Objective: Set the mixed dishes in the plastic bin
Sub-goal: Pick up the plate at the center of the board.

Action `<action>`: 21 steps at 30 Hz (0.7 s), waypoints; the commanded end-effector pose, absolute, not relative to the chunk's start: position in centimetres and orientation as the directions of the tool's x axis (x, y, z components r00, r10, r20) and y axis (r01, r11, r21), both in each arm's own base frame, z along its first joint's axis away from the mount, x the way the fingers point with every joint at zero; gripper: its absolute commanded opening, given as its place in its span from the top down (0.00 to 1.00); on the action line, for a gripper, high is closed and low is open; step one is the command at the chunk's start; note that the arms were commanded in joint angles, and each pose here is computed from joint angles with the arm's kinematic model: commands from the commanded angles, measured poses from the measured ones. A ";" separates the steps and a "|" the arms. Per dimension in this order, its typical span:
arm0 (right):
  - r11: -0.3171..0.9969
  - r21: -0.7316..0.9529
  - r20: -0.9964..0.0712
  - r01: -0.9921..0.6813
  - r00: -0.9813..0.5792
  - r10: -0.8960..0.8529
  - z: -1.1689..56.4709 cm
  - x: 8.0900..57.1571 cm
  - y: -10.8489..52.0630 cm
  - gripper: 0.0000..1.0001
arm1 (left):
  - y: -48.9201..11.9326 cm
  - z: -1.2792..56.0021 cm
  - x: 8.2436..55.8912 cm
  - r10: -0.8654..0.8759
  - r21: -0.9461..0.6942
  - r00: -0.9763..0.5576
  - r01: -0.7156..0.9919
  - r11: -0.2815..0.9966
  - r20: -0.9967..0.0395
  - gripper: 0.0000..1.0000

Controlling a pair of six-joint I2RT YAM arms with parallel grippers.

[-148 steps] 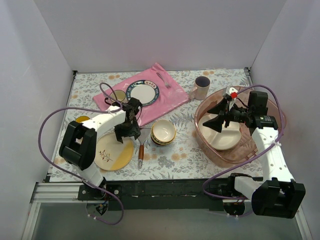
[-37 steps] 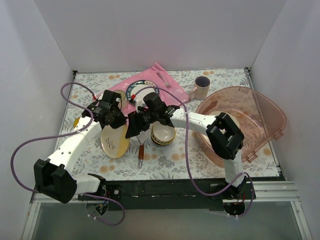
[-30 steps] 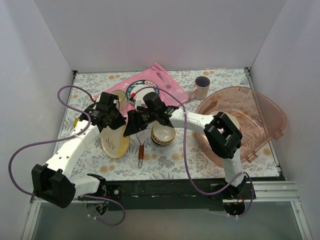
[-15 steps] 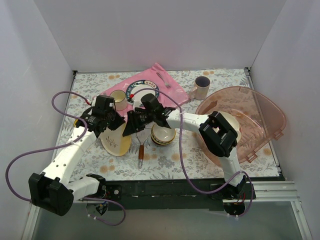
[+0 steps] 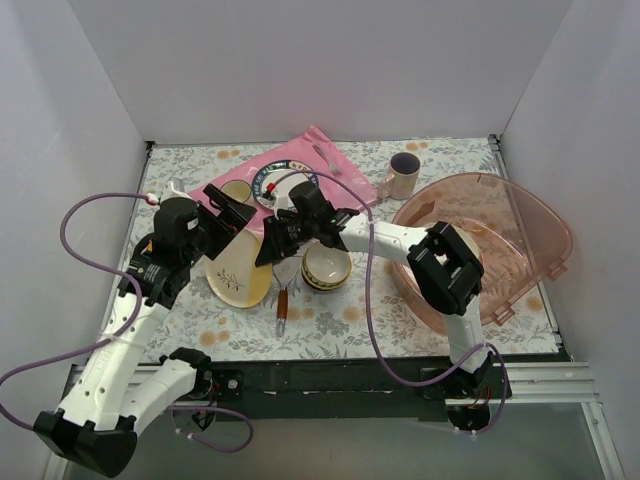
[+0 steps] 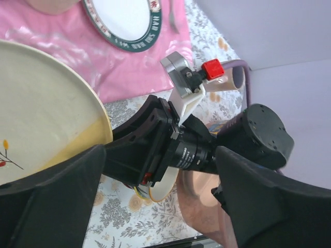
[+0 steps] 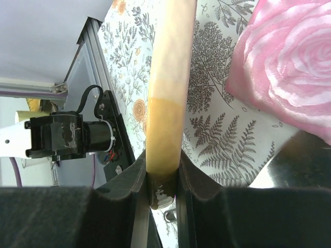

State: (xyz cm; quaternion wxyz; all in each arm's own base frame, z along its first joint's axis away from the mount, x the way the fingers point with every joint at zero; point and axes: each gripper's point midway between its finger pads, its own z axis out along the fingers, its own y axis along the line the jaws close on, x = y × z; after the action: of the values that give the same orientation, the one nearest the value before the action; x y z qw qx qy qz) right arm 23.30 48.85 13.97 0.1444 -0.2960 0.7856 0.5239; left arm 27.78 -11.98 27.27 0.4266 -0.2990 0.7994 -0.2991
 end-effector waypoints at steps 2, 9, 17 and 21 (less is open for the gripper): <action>0.030 0.638 -0.747 -0.769 -0.628 -0.216 25.6 23.1 48.0 0.99 | -11.6 33.7 26.6 -0.699 -0.747 -0.371 -0.021 0.664 -0.611 0.03; -0.048 0.560 -0.820 -0.827 -0.545 -0.174 30.1 23.3 45.2 0.99 | -10.9 38.8 23.4 -0.626 -0.666 -0.227 0.229 0.710 -0.746 0.02; -0.205 0.432 -0.901 -0.878 -0.417 -0.116 34.9 23.7 38.5 0.99 | -10.4 41.7 20.3 -0.593 -0.585 -0.108 0.376 0.718 -0.798 0.02; -0.208 0.395 -0.919 -0.895 -0.388 -0.077 36.3 25.4 34.2 0.99 | -10.6 41.3 19.8 -0.568 -0.558 -0.108 0.399 0.727 -0.816 0.02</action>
State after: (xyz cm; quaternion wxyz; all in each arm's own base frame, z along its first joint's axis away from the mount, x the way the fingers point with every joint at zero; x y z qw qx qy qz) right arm 26.39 38.40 30.00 0.2598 -0.3733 0.6477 0.6113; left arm 19.53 -9.93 42.55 0.6656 -0.1025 0.6356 -0.3774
